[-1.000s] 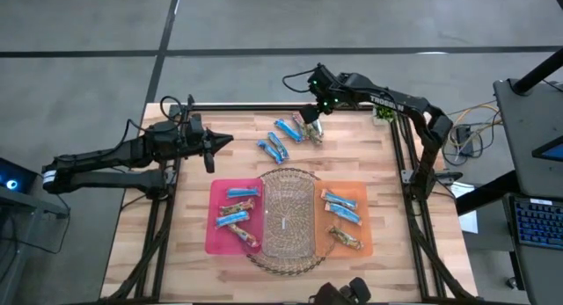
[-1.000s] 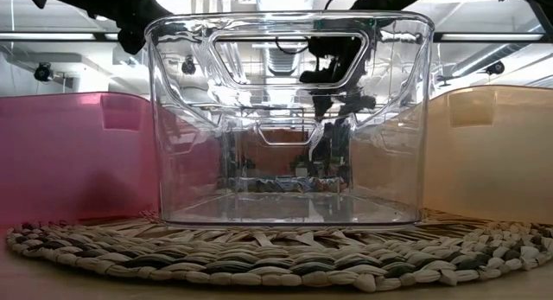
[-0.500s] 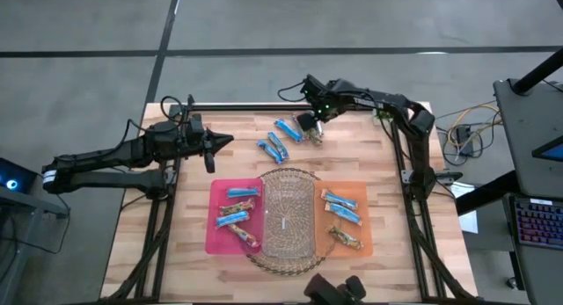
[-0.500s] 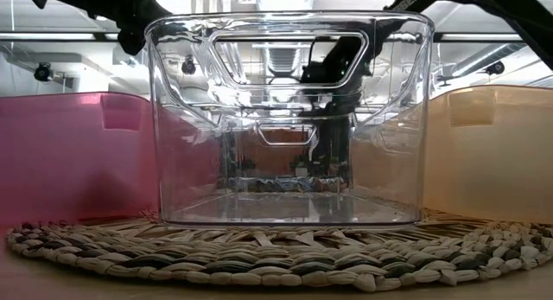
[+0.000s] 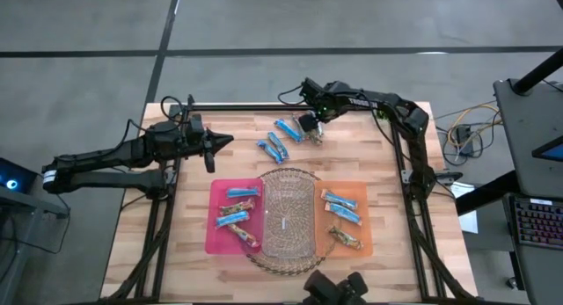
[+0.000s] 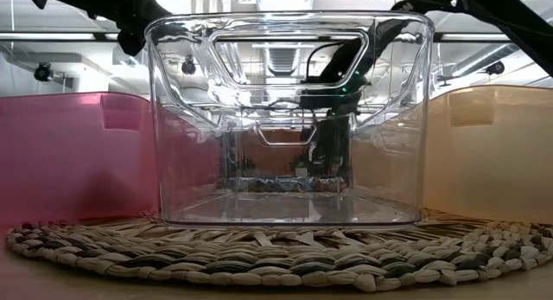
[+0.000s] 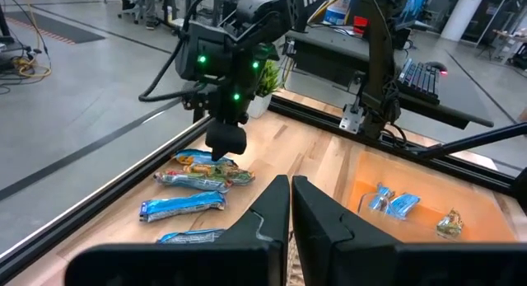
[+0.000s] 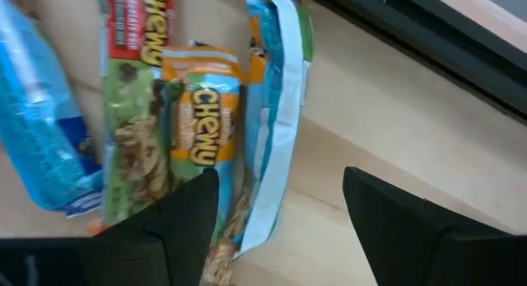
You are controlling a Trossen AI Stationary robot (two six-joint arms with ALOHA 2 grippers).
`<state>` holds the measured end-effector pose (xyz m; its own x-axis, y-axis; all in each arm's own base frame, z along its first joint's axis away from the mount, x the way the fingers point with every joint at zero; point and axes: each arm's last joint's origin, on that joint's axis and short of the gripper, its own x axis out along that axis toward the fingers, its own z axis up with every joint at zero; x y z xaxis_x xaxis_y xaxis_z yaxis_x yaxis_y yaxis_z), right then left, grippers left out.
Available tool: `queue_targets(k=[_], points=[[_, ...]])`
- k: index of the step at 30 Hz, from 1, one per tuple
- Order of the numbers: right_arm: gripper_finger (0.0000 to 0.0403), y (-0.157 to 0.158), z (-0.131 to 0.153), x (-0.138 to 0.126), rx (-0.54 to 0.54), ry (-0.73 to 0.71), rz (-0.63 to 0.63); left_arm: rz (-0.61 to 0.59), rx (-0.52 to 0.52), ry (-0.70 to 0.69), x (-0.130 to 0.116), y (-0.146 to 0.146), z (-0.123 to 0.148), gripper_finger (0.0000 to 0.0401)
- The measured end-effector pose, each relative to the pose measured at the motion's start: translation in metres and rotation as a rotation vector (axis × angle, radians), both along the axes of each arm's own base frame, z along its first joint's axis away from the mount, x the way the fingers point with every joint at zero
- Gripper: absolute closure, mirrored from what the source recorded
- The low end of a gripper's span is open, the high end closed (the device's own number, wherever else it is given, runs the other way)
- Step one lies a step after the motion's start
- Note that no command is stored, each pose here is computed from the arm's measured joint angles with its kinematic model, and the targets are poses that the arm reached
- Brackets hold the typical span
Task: Pick and place Granola Bars by type
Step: Put the yellow granola bar into the orange bin
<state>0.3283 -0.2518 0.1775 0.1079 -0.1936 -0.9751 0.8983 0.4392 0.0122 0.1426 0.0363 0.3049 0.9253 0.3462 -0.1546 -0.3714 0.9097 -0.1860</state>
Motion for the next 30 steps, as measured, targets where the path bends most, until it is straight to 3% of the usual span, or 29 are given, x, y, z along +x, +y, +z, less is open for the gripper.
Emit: queue_targets(k=[20, 30], points=[[0.0156, -0.007, -0.031, 0.004, 0.021, 0.052, -0.002, 0.0, -0.001, 0.003, 0.0, 0.0, 0.0, 0.0401], [0.0205, -0.007, -0.031, 0.003, 0.022, 0.052, -0.004, 0.0, -0.002, 0.009, 0.0, 0.0, -0.001, 0.0401]])
